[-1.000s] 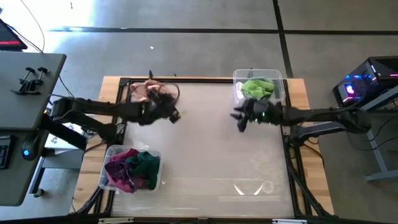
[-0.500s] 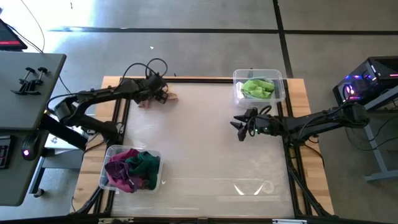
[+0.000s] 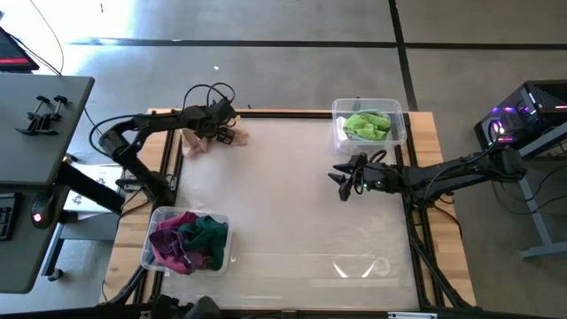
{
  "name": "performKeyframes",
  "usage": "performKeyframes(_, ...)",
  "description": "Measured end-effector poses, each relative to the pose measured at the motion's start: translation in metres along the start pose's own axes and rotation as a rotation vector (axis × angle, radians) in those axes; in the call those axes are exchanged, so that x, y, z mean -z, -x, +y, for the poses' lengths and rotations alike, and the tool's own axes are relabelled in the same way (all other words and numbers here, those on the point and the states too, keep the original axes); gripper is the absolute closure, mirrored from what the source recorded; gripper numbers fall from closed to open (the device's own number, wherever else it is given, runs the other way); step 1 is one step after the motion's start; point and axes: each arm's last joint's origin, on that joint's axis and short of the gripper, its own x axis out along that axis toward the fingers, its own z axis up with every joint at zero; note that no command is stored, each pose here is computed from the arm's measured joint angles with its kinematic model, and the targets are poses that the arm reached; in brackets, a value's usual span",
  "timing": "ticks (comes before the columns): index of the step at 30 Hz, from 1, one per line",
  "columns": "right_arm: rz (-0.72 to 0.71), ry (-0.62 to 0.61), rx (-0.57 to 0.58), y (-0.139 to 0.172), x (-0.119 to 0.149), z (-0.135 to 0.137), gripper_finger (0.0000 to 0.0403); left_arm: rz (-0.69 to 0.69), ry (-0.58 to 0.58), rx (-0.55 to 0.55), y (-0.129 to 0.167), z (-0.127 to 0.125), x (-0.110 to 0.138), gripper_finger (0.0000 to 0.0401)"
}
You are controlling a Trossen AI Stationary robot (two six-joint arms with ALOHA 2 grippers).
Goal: Sort towels by color in basket
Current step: Put the brown towel into the top transparent bin
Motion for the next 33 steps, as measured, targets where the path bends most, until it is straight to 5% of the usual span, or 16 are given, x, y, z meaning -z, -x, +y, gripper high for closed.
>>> performKeyframes(5, 0.0, -0.006, 0.0, 0.0, 0.0, 0.0, 0.0231, 0.034, -0.057, -0.123, -0.017, 0.001, 0.002, 0.0176)
performKeyframes(10, 0.001, -0.007, 0.0, 0.0, 0.0, 0.0, 0.0231, 0.056, -0.143, -0.24, -0.025, 0.004, 0.004, 0.0255)
performKeyframes(16, 0.006, -0.007, -0.01, 0.0, 0.0, 0.0, 0.0231, 0.058, -0.217, -0.228, -0.024, 0.004, 0.003, 0.0379)
performKeyframes(20, 0.014, 0.008, -0.015, 0.001, 0.002, 0.001, 0.0231, -0.002, -0.246, -0.152, -0.008, -0.009, 0.004, 0.0385)
performKeyframes(29, -0.014, 0.099, -0.018, 0.006, 0.005, 0.013, 0.0231, -0.406, -0.25, 0.489, 0.1, -0.076, 0.023, 0.0397)
performKeyframes(33, -0.057, 0.196, -0.23, 0.014, 0.003, 0.033, 0.0231, -0.569, -0.316, 0.874, 0.152, -0.108, 0.045, 0.0397)
